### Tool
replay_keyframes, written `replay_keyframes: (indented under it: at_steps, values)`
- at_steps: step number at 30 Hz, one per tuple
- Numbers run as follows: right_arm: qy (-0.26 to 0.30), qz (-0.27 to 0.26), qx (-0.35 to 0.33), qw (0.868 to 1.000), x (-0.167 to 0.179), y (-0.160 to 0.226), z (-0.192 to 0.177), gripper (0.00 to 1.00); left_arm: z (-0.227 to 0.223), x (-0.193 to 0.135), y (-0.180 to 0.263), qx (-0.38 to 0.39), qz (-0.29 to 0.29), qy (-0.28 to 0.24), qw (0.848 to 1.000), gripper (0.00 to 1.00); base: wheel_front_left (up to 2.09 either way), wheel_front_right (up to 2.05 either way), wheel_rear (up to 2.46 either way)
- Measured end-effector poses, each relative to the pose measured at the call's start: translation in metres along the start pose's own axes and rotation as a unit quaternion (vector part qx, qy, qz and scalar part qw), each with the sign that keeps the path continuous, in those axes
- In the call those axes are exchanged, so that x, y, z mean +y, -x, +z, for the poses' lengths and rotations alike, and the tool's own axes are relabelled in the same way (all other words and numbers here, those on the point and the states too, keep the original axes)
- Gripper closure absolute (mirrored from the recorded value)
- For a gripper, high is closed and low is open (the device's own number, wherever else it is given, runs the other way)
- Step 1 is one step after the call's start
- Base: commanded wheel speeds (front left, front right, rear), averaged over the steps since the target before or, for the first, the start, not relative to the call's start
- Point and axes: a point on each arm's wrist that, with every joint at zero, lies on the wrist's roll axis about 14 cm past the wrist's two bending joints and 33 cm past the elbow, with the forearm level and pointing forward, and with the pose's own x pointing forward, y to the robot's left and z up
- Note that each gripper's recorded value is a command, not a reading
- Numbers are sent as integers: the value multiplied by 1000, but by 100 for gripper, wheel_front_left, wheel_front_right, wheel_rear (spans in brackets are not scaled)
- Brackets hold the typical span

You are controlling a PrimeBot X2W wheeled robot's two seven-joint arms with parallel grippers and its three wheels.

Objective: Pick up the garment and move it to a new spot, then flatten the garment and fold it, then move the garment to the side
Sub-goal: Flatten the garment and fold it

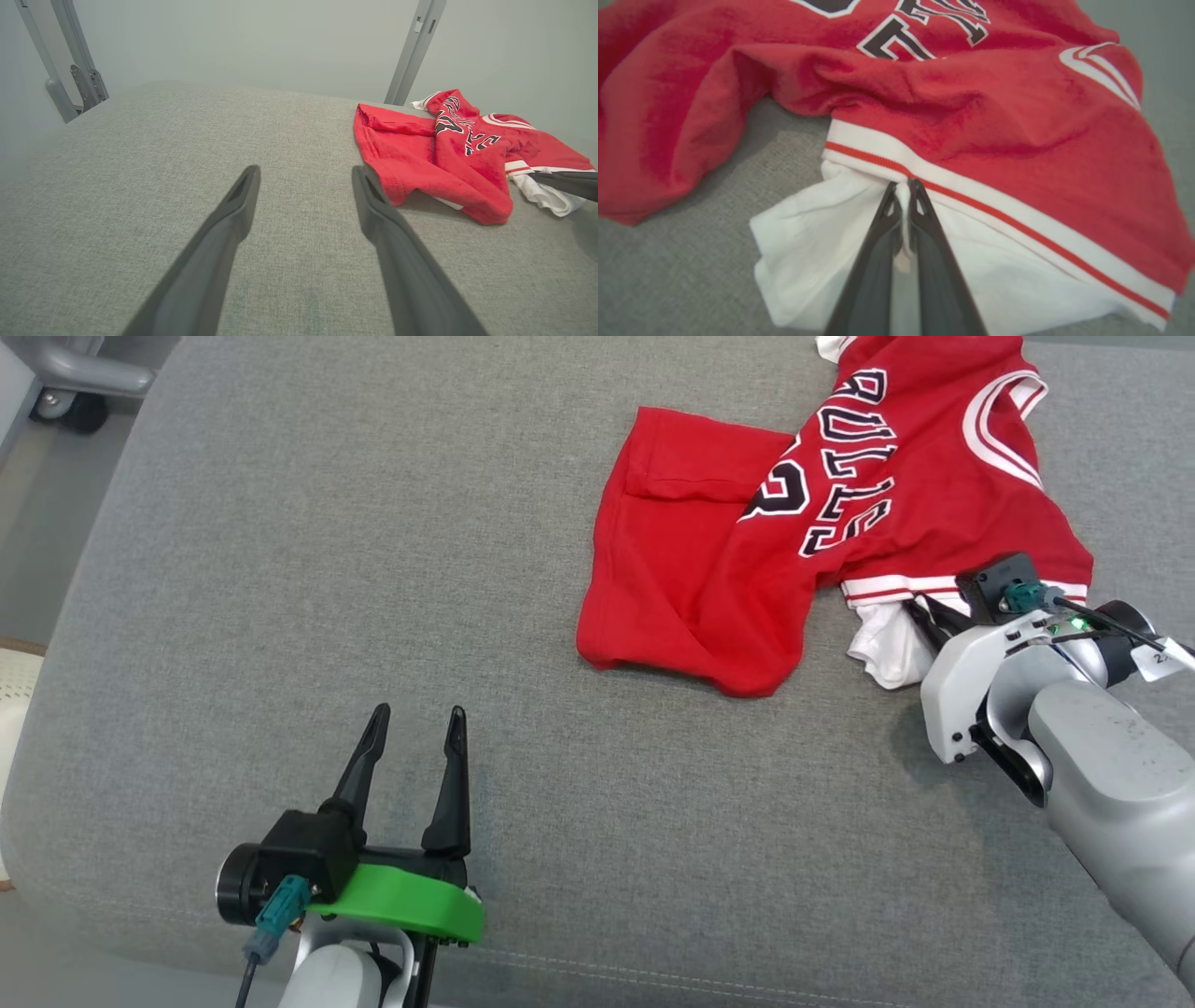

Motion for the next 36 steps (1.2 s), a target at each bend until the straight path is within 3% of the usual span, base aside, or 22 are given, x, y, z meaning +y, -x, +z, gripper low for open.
replay_keyframes:
  at_steps: [8, 17, 18, 20, 24, 25, 26, 27, 28, 29, 36]
  values:
    - [-36, -40, -62, 997, -26, 28, 6, 100, 0, -11, -4, -2, -17, 3, 1000, 0, 0, 0, 0]
    - [-78, -90, -72, 990, -45, 69, -30, 100, -1, -24, -9, -3, -38, 1, 999, 0, 0, 0, 0]
    - [-78, -98, -74, 989, -48, 73, -33, 91, -1, -25, -10, -3, -41, 0, 999, 0, 0, 0, 0]
    - [-84, -120, -77, 986, -57, 85, -40, 46, -2, -28, -12, -2, -47, 0, 999, 0, 0, 0, 0]
    - [-98, -136, -72, 983, -55, 97, -55, 64, -4, -33, -14, 0, -55, -1, 998, 0, 0, 0, 0]
    - [-101, -142, -75, 982, -57, 100, -56, 61, -4, -34, -15, 0, -56, -1, 998, 0, 0, 0, 0]
    - [-103, -148, -78, 981, -59, 104, -57, 55, -4, -35, -15, 0, -58, -1, 998, 0, 0, 0, 0]
    - [-103, -154, -79, 980, -62, 108, -59, 43, -4, -35, -16, 0, -59, -1, 998, 0, 0, 0, 0]
    - [-103, -160, -79, 979, -63, 112, -61, 11, -5, -36, -15, 0, -59, -1, 998, 0, 0, 0, 0]
    - [-103, -165, -79, 978, -65, 116, -63, 0, -5, -36, -15, 0, -60, -1, 998, 0, 0, 0, 0]
    - [-119, -191, -69, 972, -58, 145, -83, 0, -1, -37, -12, -4, -61, 0, 998, 0, 0, 0, 0]
